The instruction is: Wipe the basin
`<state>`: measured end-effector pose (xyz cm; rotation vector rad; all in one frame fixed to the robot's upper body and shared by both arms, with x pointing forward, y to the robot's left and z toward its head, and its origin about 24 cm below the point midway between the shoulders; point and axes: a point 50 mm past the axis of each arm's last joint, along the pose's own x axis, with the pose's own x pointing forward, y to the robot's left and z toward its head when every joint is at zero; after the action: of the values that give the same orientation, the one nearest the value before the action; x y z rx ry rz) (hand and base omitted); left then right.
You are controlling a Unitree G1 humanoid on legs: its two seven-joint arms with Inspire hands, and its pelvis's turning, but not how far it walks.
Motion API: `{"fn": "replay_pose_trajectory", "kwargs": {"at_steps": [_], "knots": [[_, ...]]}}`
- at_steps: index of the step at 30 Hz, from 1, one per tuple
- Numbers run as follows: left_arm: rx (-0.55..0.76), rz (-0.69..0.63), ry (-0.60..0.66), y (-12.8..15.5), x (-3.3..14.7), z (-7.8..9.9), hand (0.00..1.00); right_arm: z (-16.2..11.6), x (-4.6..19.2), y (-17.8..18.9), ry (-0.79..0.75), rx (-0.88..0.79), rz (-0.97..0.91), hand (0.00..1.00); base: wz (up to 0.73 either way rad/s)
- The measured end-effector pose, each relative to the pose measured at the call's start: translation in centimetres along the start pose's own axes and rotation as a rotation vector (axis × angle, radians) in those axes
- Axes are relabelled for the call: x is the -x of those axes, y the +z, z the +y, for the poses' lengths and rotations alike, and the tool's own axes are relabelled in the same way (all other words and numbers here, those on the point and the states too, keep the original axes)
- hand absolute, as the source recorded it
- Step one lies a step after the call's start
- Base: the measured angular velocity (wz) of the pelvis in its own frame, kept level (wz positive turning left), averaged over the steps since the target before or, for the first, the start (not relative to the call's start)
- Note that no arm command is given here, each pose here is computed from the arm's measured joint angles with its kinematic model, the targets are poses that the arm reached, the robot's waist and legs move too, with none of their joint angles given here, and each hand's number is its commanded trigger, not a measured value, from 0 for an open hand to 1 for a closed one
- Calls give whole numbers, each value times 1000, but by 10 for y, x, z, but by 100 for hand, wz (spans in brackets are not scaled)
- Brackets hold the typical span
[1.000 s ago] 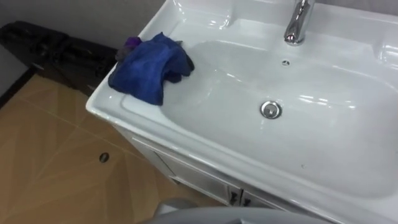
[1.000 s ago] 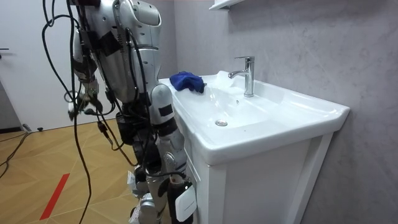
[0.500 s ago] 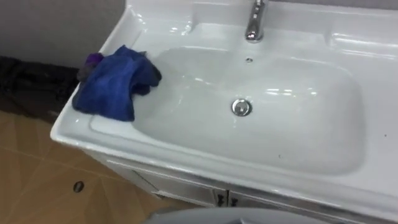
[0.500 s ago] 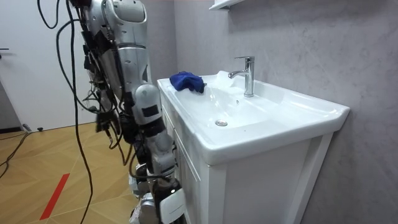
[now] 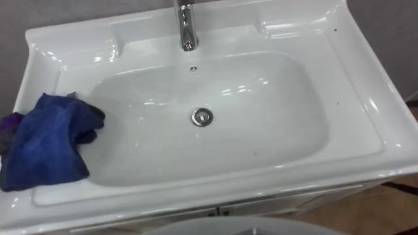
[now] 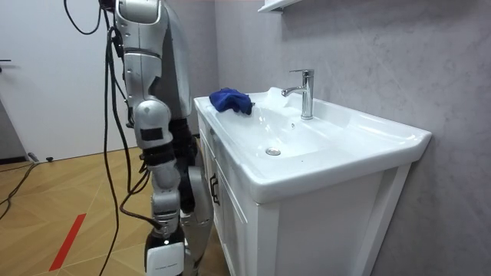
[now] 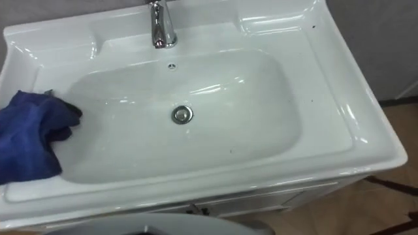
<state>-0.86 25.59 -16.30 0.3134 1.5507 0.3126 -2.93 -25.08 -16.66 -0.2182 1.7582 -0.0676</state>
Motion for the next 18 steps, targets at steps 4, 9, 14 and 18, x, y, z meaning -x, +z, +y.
{"fn": "replay_pose_trajectory", "kwargs": {"at_steps": [4,9,14,18], "knots": [[-73,7,-8,1,0,-2,0,2,0,-3,15,-11,17,0,-16],[-117,21,-26,1,1,-6,0,3,0,-4,31,-11,27,0,-9],[-166,31,-32,2,1,-10,0,4,1,7,29,5,6,0,-10],[-192,11,-32,10,1,-12,0,8,1,14,35,16,-10,0,0]]}}
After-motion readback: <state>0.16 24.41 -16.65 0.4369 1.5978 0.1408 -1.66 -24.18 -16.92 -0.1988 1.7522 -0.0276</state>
